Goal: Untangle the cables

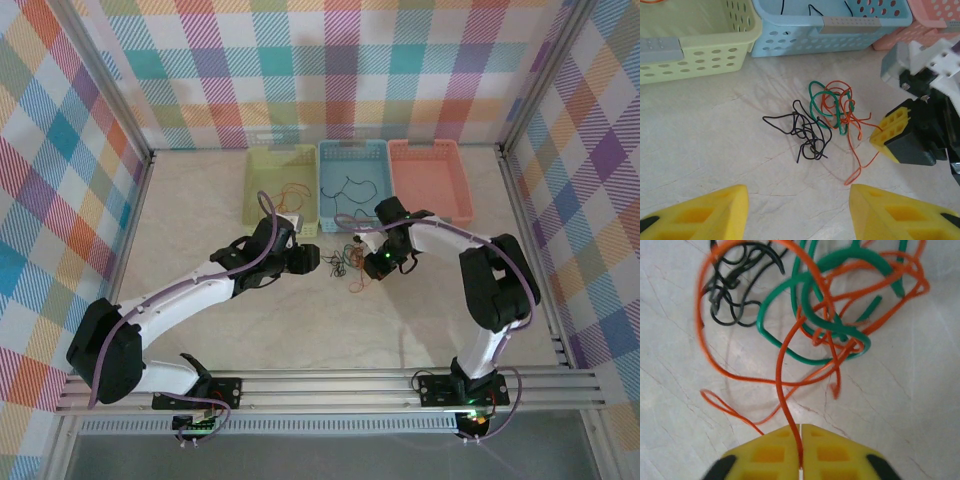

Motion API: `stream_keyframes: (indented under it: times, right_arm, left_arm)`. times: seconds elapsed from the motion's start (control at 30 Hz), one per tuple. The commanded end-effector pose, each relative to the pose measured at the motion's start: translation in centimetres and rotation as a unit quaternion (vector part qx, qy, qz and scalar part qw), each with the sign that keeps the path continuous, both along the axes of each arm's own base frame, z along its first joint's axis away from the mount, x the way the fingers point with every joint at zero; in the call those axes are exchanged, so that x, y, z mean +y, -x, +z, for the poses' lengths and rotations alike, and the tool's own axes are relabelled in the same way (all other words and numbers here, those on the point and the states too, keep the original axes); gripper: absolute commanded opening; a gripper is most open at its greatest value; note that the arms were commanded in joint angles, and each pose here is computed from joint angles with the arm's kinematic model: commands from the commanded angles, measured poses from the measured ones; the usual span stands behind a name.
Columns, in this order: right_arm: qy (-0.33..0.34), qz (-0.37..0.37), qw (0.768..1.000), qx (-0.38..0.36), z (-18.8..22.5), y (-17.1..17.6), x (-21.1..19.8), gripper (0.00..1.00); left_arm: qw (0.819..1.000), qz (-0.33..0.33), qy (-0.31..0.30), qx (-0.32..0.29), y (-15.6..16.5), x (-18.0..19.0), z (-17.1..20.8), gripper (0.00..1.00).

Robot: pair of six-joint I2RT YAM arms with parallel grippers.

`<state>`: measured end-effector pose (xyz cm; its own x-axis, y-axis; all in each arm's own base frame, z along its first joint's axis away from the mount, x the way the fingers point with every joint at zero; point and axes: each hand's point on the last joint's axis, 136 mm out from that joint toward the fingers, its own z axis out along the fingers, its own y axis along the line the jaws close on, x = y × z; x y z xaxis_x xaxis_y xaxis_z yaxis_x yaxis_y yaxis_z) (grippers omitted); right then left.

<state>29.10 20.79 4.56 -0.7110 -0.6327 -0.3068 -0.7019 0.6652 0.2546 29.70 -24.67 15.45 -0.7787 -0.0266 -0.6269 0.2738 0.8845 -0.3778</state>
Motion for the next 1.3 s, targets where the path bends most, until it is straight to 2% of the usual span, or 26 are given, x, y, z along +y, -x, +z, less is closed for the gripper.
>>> stream_keyframes:
  times: [0.0,0.1,0.2,0.3,0.37,0.53,0.67,1.07,1.27]
  right_arm:
    - [-0.059,0.019,0.995,-0.081,5.1,-0.5,2.2,0.00]
    - [-0.125,0.092,0.974,-0.163,9.8,1.8,5.7,0.00]
    - [-0.206,0.141,0.935,-0.251,14.7,4.1,8.2,0.00]
    - [-0.278,0.128,0.899,-0.313,18.1,4.8,8.5,0.00]
    - [-0.306,0.120,0.886,-0.326,18.8,5.5,8.3,0.00]
    - [-0.331,0.095,0.877,-0.334,17.3,5.7,8.1,0.00]
    - [-0.315,0.069,0.888,-0.327,14.7,4.4,8.1,0.00]
    - [-0.344,0.101,0.877,-0.322,14.2,5.7,8.7,0.00]
    - [-0.367,0.124,0.869,-0.309,15.2,7.1,8.9,0.00]
  left_arm:
    - [1.000,0.008,0.004,-0.024,-0.2,0.8,1.0,0.56]
    - [0.999,0.008,0.016,-0.033,0.0,0.9,1.6,0.56]
    - [0.998,0.005,0.036,-0.048,0.3,0.8,2.5,0.56]
    - [0.996,0.007,0.055,-0.070,0.6,1.1,3.8,0.57]
    - [0.994,0.011,0.066,-0.090,0.8,1.6,4.9,0.58]
    - [0.986,0.013,0.094,-0.139,1.7,2.6,7.4,0.60]
    - [0.981,0.006,0.110,-0.158,2.3,2.8,8.4,0.63]
    - [0.973,-0.104,0.152,-0.140,3.6,-1.5,8.1,0.64]
    - [0.968,-0.154,0.143,-0.136,4.5,-3.5,7.6,0.64]
